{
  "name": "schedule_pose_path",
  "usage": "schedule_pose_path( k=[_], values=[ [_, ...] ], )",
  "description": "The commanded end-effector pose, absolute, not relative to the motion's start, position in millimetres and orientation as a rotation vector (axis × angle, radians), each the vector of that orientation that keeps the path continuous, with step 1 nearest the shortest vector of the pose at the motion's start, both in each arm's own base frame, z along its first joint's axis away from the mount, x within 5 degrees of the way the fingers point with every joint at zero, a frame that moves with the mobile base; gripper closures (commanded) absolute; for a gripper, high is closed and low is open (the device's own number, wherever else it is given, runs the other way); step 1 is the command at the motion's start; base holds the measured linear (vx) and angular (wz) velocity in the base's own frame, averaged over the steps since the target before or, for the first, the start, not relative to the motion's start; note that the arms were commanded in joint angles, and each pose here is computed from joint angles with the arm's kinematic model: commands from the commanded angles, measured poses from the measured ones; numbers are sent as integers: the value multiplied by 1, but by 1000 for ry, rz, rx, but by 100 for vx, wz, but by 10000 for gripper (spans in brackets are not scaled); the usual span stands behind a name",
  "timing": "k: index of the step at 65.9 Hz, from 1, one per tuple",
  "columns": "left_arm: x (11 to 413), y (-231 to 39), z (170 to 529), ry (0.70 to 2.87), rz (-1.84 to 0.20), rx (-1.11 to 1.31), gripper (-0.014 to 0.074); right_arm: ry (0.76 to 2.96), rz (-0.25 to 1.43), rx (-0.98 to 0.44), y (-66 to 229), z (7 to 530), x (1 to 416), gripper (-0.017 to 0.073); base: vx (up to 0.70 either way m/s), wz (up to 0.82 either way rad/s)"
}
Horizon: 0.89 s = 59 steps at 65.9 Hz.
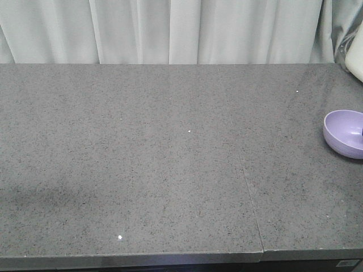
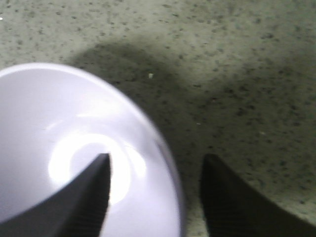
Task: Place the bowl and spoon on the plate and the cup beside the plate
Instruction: 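Grasp the lavender bowl rim with the right gripper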
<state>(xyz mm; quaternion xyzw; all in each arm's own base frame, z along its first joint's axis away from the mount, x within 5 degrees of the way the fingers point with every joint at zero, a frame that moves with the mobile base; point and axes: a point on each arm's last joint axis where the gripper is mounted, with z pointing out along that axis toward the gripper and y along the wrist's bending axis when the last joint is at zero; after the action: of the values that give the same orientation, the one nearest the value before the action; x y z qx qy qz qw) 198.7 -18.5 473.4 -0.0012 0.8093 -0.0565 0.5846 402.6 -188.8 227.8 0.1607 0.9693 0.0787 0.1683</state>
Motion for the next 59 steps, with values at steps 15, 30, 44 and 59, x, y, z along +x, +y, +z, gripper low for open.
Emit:
schedule_pose_path(
  k=[15,30,44,59],
  values=[
    [194,-19,488,1788,-148,-5,601,2626,255,433,-183,262,405,570,0,0],
    [194,-19,488,1791,-148,-5,601,2333,581,276,-155,322,410,565,0,0],
    [195,-19,487,1797,-147,-5,601,1993,782,-106,-80,437,369,563,0,0],
    [194,-19,486,1811,-146,-5,601,1799,719,-444,13,519,290,563,0,0]
  ],
)
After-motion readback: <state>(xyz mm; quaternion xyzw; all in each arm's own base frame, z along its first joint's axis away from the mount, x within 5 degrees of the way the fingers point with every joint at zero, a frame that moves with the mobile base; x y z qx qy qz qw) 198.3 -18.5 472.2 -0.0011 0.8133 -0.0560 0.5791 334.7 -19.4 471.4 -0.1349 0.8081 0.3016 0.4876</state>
